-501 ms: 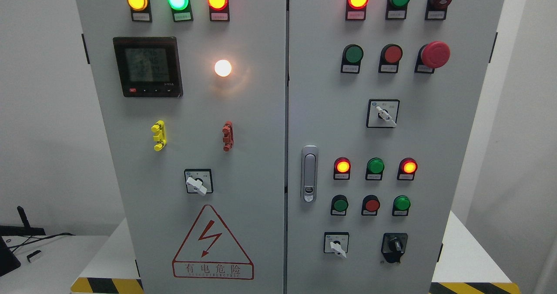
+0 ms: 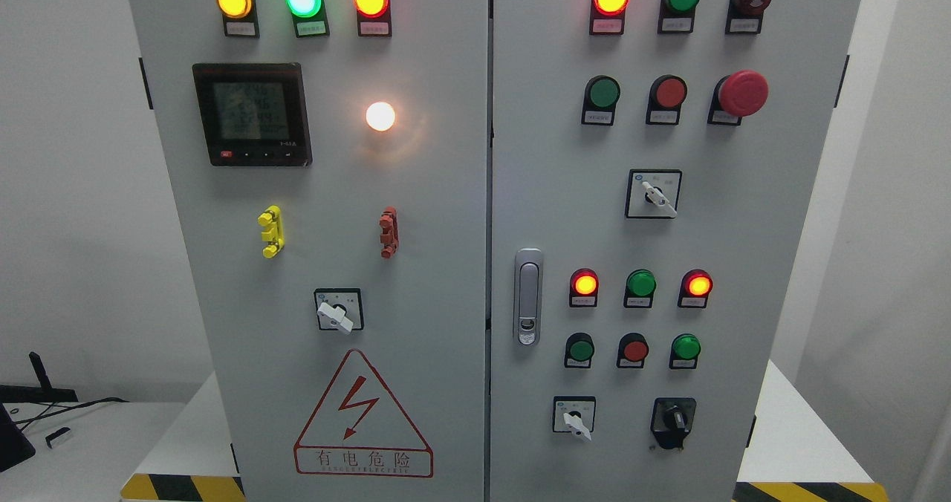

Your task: Trip black knob to open circuit

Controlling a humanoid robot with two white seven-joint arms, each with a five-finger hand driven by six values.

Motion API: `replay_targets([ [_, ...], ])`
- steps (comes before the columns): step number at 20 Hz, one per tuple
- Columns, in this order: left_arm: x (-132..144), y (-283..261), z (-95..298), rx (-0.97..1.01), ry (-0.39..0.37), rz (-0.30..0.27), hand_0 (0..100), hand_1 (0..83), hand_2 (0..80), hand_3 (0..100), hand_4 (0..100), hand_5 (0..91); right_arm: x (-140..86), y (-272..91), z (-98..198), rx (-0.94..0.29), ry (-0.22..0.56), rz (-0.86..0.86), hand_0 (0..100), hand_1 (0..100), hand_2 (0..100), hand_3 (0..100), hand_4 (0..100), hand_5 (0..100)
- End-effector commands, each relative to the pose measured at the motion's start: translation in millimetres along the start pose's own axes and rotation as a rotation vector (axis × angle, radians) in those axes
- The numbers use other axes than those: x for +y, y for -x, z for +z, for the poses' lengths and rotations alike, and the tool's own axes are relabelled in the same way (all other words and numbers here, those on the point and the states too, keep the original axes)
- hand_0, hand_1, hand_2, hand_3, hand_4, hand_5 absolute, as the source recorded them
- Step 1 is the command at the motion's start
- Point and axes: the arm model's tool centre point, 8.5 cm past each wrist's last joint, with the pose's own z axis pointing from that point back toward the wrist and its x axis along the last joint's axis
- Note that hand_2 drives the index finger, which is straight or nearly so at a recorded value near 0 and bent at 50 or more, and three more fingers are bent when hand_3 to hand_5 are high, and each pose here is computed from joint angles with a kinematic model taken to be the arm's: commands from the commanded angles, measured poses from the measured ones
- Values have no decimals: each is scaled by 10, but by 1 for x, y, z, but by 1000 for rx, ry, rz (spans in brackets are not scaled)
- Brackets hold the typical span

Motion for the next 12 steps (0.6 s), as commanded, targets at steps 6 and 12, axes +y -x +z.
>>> replay_targets([
  [6,0,0,0,-2,5,-30,120,389,0,0,0,0,-10,5,2,-23,4,1,228,276,0,0,0,0],
  [12,0,0,0,0,5,-30,120,389,0,0,0,0,-17,1,9,-101,0,6,282,142,0,0,0,0],
])
